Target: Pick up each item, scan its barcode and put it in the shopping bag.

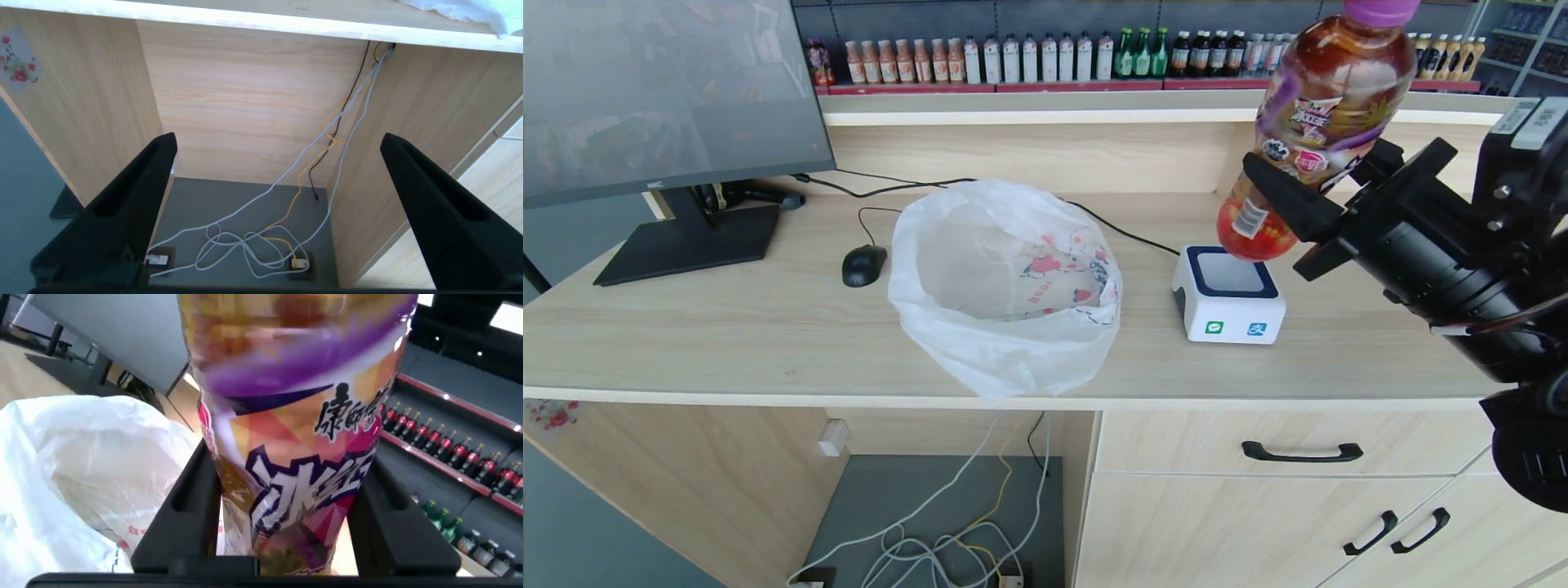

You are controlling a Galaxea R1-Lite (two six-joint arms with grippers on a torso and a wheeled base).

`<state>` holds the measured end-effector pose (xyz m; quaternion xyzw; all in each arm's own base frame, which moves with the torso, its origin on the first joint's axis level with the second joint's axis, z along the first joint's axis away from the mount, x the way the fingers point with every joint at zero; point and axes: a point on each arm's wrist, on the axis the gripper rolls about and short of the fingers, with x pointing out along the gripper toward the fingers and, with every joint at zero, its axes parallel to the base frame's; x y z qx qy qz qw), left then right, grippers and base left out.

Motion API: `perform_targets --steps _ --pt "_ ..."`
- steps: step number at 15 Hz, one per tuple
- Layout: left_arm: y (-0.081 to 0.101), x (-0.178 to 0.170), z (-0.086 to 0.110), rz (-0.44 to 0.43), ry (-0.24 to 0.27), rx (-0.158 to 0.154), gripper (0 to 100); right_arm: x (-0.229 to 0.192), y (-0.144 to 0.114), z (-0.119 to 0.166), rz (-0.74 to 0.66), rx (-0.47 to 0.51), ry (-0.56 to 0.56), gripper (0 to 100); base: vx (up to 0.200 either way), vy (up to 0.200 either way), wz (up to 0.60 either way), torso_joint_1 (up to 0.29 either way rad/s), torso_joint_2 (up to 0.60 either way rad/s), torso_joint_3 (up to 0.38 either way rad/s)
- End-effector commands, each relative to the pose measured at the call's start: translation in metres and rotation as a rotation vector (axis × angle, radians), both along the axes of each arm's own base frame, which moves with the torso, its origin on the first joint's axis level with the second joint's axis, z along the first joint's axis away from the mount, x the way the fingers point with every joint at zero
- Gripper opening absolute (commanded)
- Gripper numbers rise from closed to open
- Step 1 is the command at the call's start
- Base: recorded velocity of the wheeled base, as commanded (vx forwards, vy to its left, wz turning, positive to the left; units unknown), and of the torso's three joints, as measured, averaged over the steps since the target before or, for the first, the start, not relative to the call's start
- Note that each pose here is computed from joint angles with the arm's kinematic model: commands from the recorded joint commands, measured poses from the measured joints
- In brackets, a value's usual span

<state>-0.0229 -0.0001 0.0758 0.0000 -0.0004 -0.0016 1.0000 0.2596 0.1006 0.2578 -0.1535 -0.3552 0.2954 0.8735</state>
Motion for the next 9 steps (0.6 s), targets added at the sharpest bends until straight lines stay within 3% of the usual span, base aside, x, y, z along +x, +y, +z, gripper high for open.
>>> perform_targets --steps 1,4,9 --pt "0.000 0.000 0.000 0.000 0.001 0.000 100 0.001 -0.001 0.000 -0.022 0.110 0.076 0 0.000 0.000 0.00 0.000 0.00 0.000" --pt "0.000 0.000 0.000 0.000 -0.001 0.000 100 0.004 -0.004 -0.010 -0.140 0.268 0.191 0 0.000 0.000 0.00 0.000 0.00 0.000" --pt "0.000 0.000 0.000 0.000 0.001 0.002 100 0.000 0.014 -0.012 -0.134 0.290 0.209 0 0.000 0.000 0.00 0.000 0.00 0.000"
